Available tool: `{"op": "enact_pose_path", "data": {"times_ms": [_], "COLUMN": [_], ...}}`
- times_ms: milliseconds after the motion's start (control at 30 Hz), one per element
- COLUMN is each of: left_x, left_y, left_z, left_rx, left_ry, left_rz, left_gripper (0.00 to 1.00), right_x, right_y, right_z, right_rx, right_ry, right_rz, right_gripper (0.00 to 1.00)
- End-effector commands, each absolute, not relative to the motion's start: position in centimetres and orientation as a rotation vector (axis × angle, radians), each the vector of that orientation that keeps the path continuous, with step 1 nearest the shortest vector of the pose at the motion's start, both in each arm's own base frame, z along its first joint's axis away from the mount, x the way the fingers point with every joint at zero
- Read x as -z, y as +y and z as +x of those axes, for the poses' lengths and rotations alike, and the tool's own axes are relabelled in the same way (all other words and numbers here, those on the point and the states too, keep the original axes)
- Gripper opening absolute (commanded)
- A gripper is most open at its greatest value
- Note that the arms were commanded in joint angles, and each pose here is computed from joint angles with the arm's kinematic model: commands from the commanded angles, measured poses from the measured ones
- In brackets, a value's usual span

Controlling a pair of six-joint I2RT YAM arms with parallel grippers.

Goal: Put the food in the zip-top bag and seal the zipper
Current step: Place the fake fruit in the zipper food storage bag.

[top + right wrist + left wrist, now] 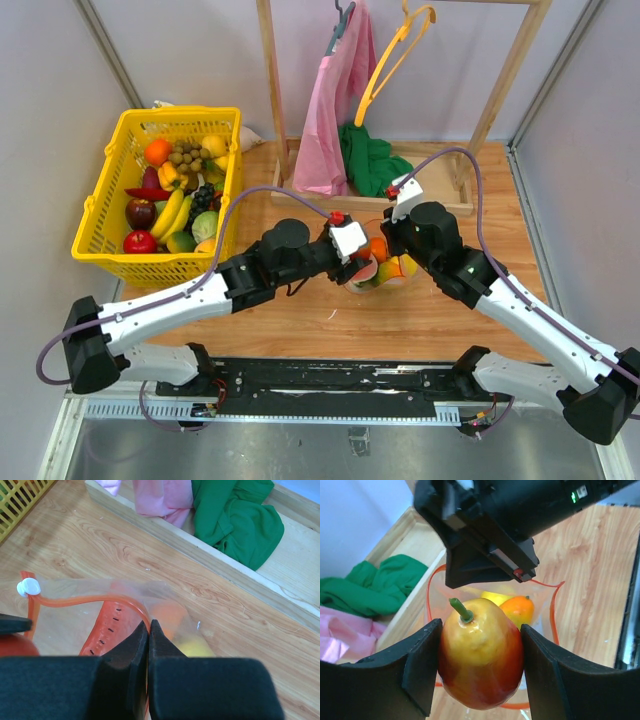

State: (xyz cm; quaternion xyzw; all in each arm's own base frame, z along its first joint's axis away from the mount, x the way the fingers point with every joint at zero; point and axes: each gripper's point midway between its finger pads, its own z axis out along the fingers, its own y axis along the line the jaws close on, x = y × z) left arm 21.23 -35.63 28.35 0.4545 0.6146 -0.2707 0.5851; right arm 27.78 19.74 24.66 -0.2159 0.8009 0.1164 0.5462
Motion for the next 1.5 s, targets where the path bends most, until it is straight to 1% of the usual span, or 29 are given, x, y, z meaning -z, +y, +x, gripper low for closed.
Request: {"op": "enact_pose_path", "data": {"times_ms": [0,67,167,333,467,633,700,867,1000,1100,1200,1467], "left_x": [-28.1,-27.5,-26.6,-25.7,-24.8,-24.0,-23.9,-23.8,-23.8,-23.8,-24.4,-28.3], "left_y": [-36.7,-37.1,-37.3,-37.6,-38.0,-37.8,-37.8,-37.6,-37.4,-37.4,-37.2,-35.7], "left_z": [22.3,22.7,23.3,24.4,24.8,25.6,25.6,25.5,25.2,25.1,25.2,25.1], "left_rx": [0.476,0.445,0.404,0.356,0.350,0.311,0.313,0.322,0.341,0.353,0.363,0.434], "left_ry": [1.307,1.303,1.303,1.325,1.335,1.353,1.354,1.365,1.373,1.378,1.388,1.470], "left_rz": [1.158,1.179,1.194,1.180,1.170,1.145,1.138,1.117,1.109,1.100,1.067,0.880], "left_gripper": [0.23,0.24,0.28,0.39,0.51,0.59,0.66,0.72,0.80,0.82,0.82,0.82], "right_x": [-26.3,-26.3,-26.3,-26.2,-26.2,-26.2,-26.1,-26.2,-26.1,-26.2,-26.1,-26.1], "right_y": [19.7,19.7,19.7,19.8,19.9,19.8,19.8,19.8,19.9,19.9,19.9,19.9], "right_z": [27.9,27.9,27.9,27.8,27.8,27.8,27.8,27.8,27.7,27.7,27.7,27.8], "right_rx": [-0.308,-0.310,-0.311,-0.314,-0.320,-0.319,-0.319,-0.322,-0.324,-0.325,-0.327,-0.326], "right_ry": [1.862,1.861,1.861,1.861,1.861,1.861,1.861,1.862,1.863,1.862,1.862,1.862], "right_rz": [-0.478,-0.479,-0.480,-0.480,-0.481,-0.481,-0.481,-0.481,-0.481,-0.482,-0.480,-0.480], "right_gripper": [0.01,0.01,0.01,0.01,0.01,0.01,0.01,0.01,0.01,0.01,0.01,0.01]}}
